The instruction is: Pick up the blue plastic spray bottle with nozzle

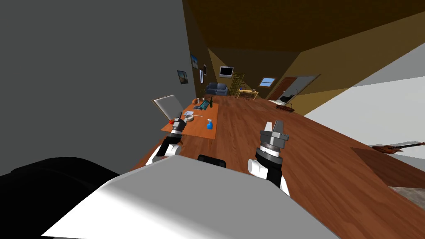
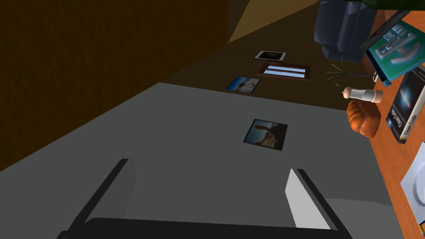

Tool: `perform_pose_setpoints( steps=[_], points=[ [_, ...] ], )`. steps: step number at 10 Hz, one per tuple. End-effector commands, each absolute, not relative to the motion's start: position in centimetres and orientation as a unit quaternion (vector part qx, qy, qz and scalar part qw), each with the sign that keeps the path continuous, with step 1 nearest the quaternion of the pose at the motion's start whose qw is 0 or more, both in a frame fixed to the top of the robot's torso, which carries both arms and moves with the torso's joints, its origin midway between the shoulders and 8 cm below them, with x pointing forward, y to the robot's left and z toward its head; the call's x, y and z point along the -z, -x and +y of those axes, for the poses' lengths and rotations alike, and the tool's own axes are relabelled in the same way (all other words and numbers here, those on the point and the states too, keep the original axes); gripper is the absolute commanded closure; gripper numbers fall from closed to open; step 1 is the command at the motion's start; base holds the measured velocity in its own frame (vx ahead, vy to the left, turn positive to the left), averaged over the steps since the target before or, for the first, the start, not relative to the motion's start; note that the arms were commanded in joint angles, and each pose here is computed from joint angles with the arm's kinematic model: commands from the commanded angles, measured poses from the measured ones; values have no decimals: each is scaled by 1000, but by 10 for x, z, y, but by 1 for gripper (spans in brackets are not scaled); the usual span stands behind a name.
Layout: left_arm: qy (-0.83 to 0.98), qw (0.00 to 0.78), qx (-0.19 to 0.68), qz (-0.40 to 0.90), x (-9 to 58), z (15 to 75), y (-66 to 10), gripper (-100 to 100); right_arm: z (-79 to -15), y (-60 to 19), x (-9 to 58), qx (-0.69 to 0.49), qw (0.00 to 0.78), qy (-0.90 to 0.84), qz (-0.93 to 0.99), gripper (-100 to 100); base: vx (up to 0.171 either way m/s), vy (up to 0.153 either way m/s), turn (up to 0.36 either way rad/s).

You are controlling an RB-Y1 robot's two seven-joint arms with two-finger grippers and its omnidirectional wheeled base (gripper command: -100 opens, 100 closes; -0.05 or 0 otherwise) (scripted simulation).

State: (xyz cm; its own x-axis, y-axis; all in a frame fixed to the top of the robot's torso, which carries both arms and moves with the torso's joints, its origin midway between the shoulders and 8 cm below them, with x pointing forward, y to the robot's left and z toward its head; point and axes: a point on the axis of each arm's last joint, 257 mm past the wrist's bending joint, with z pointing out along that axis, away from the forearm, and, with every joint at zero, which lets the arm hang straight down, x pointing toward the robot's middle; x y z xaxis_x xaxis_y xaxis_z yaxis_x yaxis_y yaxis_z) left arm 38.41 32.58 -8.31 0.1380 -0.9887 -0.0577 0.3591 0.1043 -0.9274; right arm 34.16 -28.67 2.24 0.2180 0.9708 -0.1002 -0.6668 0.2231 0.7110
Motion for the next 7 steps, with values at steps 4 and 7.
perform_pose_setpoints(
  steps=[4, 7],
  points=[
    [468, 592, 483, 445, 157, 356, -395, -100, -287, -342, -22, -560, 731, -273, 278, 0, 32, -237, -316],
    [486, 579, 466, 459, 177, 367, -396, -100, -287, -342, -22, -560, 731, -273, 278, 0, 39, -123, -132]
  ],
)
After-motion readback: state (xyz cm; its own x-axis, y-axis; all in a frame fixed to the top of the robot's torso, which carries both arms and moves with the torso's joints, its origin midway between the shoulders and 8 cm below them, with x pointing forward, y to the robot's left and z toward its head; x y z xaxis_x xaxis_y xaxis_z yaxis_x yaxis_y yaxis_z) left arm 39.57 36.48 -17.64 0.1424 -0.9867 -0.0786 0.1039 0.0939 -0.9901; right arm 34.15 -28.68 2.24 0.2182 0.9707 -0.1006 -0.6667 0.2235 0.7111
